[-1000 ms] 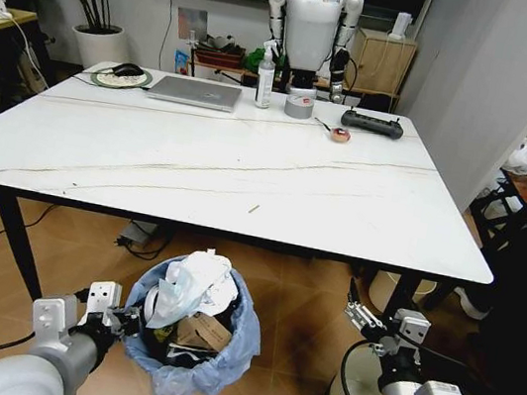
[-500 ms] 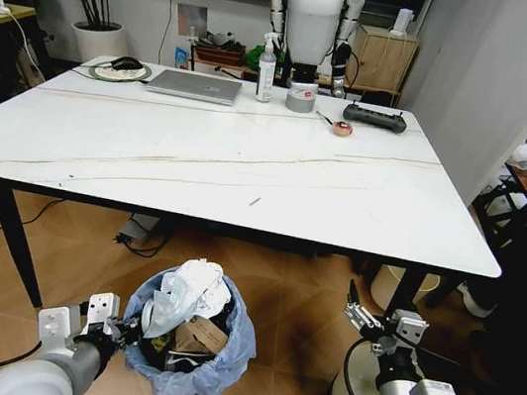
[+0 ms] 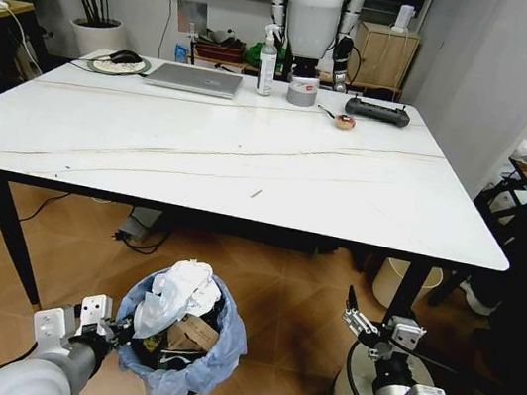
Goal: Pick up the trash bin and place the trash from the table into it.
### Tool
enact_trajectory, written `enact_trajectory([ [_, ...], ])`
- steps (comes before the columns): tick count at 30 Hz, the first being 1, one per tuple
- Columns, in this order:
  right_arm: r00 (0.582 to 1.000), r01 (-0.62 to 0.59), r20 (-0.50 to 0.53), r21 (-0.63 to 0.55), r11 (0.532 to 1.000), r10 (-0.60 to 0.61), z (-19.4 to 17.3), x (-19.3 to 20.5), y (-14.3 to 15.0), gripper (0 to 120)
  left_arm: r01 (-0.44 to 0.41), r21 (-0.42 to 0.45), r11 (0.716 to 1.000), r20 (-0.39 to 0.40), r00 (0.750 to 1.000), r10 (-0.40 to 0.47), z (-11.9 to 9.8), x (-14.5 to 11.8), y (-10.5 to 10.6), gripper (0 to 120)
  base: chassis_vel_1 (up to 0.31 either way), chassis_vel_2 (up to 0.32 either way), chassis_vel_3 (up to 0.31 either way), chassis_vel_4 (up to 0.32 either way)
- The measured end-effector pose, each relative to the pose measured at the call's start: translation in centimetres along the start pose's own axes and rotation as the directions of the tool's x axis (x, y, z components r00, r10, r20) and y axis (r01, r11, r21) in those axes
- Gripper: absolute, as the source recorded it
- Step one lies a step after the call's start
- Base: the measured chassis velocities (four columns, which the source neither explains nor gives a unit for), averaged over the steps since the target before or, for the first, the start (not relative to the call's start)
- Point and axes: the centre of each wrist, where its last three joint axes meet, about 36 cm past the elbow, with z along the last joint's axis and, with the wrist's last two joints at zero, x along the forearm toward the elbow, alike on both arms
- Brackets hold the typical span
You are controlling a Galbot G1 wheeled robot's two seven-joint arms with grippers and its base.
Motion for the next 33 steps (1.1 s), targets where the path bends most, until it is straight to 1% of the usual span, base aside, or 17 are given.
enact_trajectory([
  [3,1.0,-0.003,0.001,-0.004,1.0,0.003,0.3,0.0,0.1,100,-0.002,-0.004,1.0,0.006,1.0,0.002,0.1,-0.1,0.4,0,0.0,0.0,0.0,0.0],
  [7,1.0,-0.025,0.009,-0.003,1.0,0.025,1.0,0.1,0.4,100,0.004,-0.035,0.999,0.023,1.0,-0.003,0.4,-0.5,0.8,0,0.0,0.0,0.0,0.0],
  [14,0.999,-0.047,0.014,-0.004,0.999,0.047,1.5,0.6,0.4,100,-0.002,-0.016,1.0,0.003,1.0,0.002,1.0,-1.1,1.1,0,0.0,0.0,0.0,0.0],
  [19,0.999,-0.05,0.011,-0.012,0.999,0.05,1.8,0.9,0.6,100,-0.002,-0.002,1.0,0.003,1.0,0.002,1.0,-1.4,1.5,0,0.0,0.0,0.0,0.0],
  [28,0.998,-0.056,0.01,-0.016,0.998,0.056,2.2,1.5,0.6,100,-0.006,0.002,1.0,-0.004,1.0,0.006,1.2,-1.3,1.4,0,0.0,0.0,0.0,0.0],
  [33,0.998,-0.053,0.019,-0.016,0.998,0.053,2.2,1.6,0.6,100,-0.014,-0.004,1.0,0.006,1.0,0.014,0.9,-1.2,1.1,0,0.0,0.0,0.0,0.0],
])
